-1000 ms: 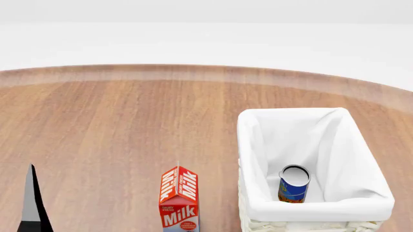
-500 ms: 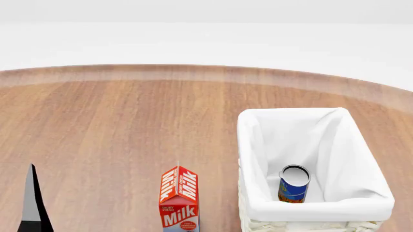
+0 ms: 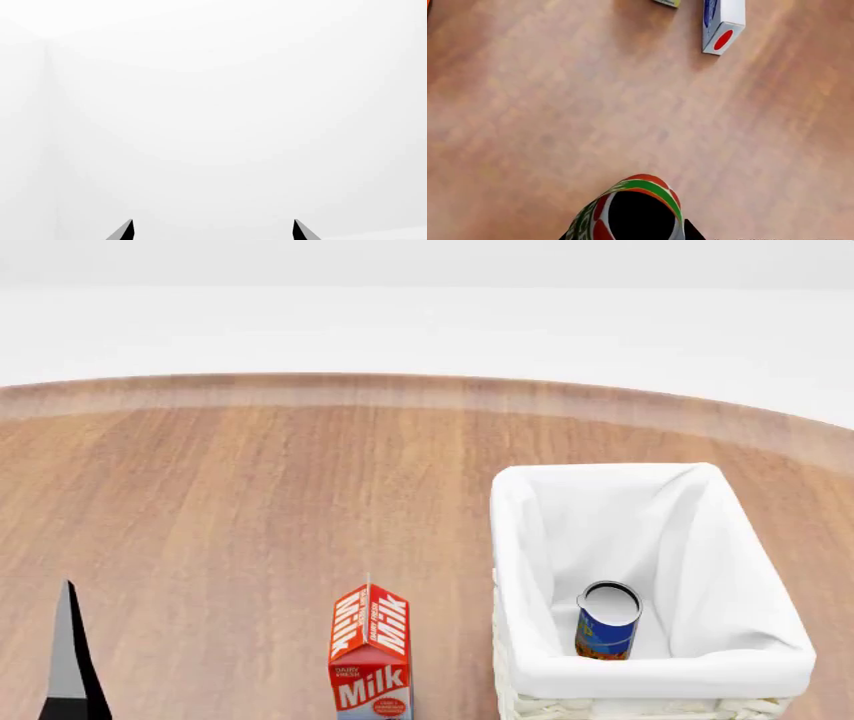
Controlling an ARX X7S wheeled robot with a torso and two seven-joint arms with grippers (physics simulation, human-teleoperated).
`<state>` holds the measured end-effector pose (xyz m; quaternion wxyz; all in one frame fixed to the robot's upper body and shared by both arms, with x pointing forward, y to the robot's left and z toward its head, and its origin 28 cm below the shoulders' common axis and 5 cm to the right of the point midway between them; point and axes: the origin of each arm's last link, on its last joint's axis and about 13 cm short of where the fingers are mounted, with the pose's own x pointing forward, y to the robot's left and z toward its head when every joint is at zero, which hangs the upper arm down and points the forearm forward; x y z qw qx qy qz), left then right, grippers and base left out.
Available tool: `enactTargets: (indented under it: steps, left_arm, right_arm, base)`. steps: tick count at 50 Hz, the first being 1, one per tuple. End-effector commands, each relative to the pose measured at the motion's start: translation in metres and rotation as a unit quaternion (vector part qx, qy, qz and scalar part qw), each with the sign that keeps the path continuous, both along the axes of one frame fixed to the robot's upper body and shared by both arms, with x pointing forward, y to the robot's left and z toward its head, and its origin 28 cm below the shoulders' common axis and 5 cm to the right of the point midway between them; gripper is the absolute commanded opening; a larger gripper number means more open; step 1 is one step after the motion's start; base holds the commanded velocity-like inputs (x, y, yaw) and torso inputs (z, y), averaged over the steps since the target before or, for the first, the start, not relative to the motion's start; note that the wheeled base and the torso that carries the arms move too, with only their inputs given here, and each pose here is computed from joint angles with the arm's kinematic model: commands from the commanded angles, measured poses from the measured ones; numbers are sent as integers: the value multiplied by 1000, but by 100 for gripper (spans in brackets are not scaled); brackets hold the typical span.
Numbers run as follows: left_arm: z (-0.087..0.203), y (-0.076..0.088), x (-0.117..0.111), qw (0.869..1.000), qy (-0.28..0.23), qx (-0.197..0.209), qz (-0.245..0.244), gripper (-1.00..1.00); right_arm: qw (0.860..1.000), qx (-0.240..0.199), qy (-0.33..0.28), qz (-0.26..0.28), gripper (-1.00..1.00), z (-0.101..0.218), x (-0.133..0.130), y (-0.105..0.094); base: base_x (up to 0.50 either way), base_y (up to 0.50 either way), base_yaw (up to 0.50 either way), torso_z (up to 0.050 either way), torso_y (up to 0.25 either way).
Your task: Pick up the alphabet soup and the tomato sauce, and put them in the basket.
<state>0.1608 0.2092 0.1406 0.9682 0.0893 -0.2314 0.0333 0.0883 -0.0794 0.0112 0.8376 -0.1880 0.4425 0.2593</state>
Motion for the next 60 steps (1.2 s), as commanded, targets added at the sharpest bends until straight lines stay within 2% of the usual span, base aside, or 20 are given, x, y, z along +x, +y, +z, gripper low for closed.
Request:
enactTargets:
  steps: [1, 10, 27, 41, 44, 60]
  left_arm:
    - [0, 0, 0, 1000, 0, 1, 0, 100]
    - [1, -1, 1, 1000, -2, 1, -2, 100]
    - [2, -1, 1, 1000, -3, 2, -3, 100]
    - [2, -2, 2, 1000, -2, 2, -4, 100]
    - [2, -2, 2, 1000, -1, 2, -5, 100]
    - [2, -2, 1, 1000, -1, 2, -4, 100]
  right_arm:
    - [999, -17, -29, 3, -100, 5, 4, -4]
    - [989, 30, -146, -17, -100, 90, 31, -10]
    - [963, 58, -258, -48, -100, 167, 53, -22]
    - [937, 65, -329, -94, -100, 213, 91, -34]
    - [931, 64, -341, -111, -100, 220, 105, -38]
    - [919, 51, -352, -168, -100, 224, 165, -49]
  base:
    - [0, 0, 0, 0, 0]
    - [0, 0, 0, 0, 0]
    - [0, 0, 0, 0, 0]
    - [0, 0, 0, 0, 0]
    - [0, 0, 0, 0, 0]
    - [0, 0, 0, 0, 0]
